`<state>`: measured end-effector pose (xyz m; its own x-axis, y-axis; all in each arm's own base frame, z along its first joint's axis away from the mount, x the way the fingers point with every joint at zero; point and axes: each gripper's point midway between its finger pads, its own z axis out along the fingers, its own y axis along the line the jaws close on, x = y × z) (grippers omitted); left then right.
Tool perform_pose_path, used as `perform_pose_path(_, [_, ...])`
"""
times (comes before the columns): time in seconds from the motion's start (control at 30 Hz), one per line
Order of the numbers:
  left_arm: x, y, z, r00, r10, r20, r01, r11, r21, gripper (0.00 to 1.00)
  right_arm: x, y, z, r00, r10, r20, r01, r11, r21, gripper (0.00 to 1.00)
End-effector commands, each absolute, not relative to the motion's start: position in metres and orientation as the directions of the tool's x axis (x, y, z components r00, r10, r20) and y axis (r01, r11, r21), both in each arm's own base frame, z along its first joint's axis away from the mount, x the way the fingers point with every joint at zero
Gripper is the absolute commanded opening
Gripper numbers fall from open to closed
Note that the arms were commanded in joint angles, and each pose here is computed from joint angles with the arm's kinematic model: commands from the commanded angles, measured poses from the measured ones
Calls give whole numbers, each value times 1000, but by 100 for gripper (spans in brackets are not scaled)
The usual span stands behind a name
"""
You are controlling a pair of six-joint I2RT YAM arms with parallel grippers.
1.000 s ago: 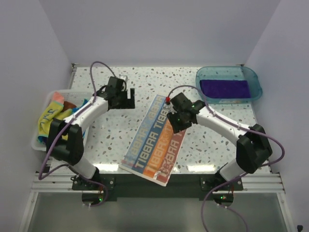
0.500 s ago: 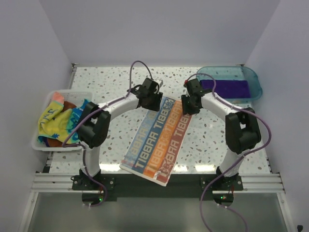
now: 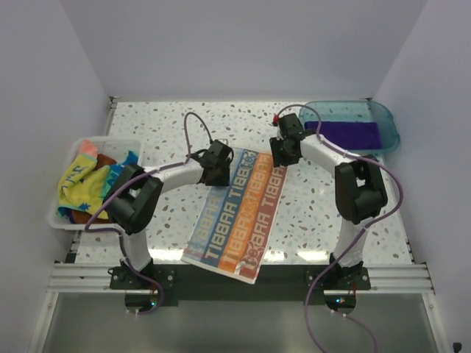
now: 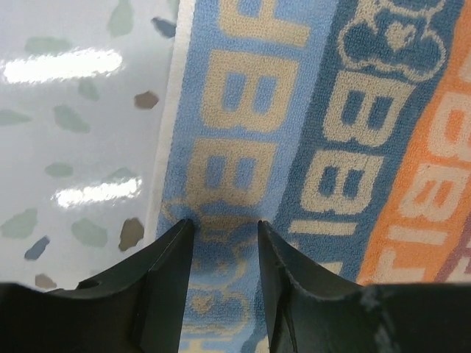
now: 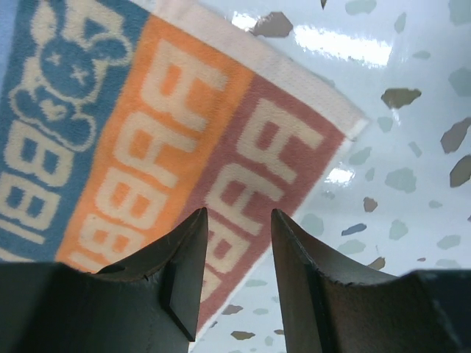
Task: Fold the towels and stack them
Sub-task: Flatten out the crumpled towel
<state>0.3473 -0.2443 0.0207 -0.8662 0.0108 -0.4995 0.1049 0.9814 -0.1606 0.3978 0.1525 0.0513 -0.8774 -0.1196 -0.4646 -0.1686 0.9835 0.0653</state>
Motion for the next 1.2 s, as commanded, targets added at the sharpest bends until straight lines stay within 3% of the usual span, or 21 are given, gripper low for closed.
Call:
perform_pose_path(0.0, [327, -210, 11, -881, -89, -465, -45, 993, -105, 46, 424, 163, 71, -818, -207, -537, -274, 960, 49, 44])
perform_pose_path(0.1, [316, -203, 20, -875, -116, -469, -65, 990, -123, 49, 435, 165, 72, -799, -258, -544, -319, 947, 19, 45])
perform_pose_path(0.2, [318, -203, 38, -860, -108, -499, -44, 990, -137, 62, 447, 174, 71, -784, -289, -550, -361, 932, 25, 46])
perform_pose_path(0.27, [336, -205, 63, -830, -71, -553, 12, 989, -145, 74, 457, 176, 67, -772, -336, -540, -404, 915, 8, 46])
perform_pose_path(0.53, [418, -184, 98, -771, 31, -636, 164, 975, -151, 90, 477, 176, 56, -764, -394, -511, -452, 892, -12, 48])
perform_pose_path(0.73, [459, -178, 102, -707, 188, -682, 291, 956, -37, 92, 478, 173, 50, -774, -381, -506, -458, 889, 32, 53])
perform_pose_path(1.17, [504, -203, 102, -607, 353, -712, 505, 863, -3, 87, 471, 173, 19, -801, -400, -446, -471, 880, 56, 42])
